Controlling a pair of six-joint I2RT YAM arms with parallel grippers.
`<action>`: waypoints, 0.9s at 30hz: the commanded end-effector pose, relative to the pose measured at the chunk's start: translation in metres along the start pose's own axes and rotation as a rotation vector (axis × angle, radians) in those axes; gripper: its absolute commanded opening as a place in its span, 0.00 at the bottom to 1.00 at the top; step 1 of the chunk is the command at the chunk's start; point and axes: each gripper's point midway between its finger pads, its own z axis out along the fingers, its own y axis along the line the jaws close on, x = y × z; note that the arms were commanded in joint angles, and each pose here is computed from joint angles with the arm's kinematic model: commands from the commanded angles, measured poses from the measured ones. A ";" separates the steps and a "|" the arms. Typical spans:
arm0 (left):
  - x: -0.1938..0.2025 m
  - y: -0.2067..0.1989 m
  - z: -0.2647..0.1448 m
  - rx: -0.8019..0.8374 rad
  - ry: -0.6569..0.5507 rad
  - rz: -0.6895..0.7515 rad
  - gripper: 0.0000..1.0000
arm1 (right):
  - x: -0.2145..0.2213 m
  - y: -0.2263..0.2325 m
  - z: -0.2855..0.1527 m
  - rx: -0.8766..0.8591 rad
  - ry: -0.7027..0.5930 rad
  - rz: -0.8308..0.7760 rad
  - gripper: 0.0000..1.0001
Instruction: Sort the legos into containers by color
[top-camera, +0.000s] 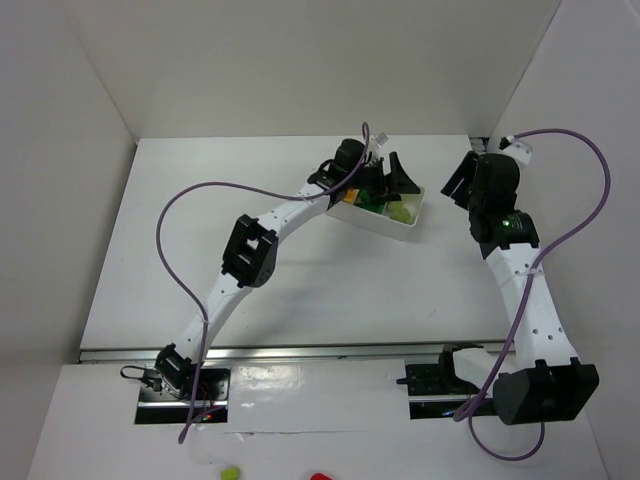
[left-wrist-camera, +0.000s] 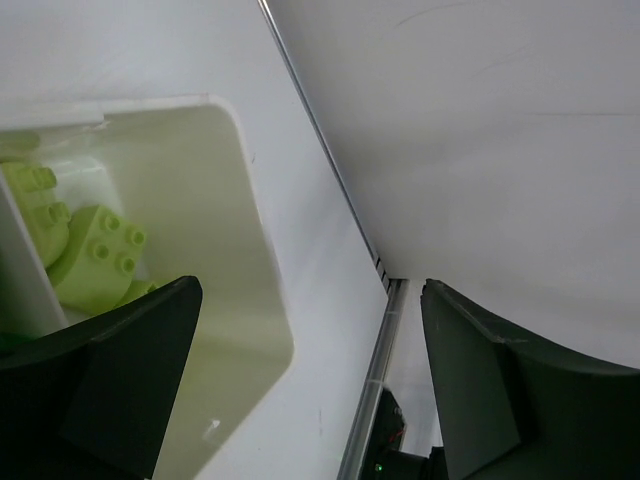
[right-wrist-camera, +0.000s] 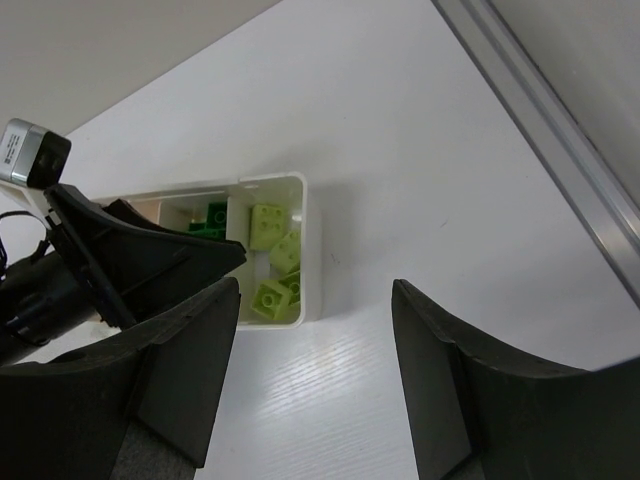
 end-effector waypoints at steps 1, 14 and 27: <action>-0.026 -0.076 -0.027 0.110 -0.050 0.143 1.00 | -0.005 0.002 -0.002 -0.012 -0.009 0.004 0.70; -0.020 0.054 -0.272 -0.809 -0.146 0.302 0.99 | 0.024 0.003 0.004 -0.056 0.033 0.053 0.70; 0.024 0.165 -0.312 -1.086 0.071 0.298 0.96 | 0.023 0.015 0.014 -0.093 0.043 0.054 0.70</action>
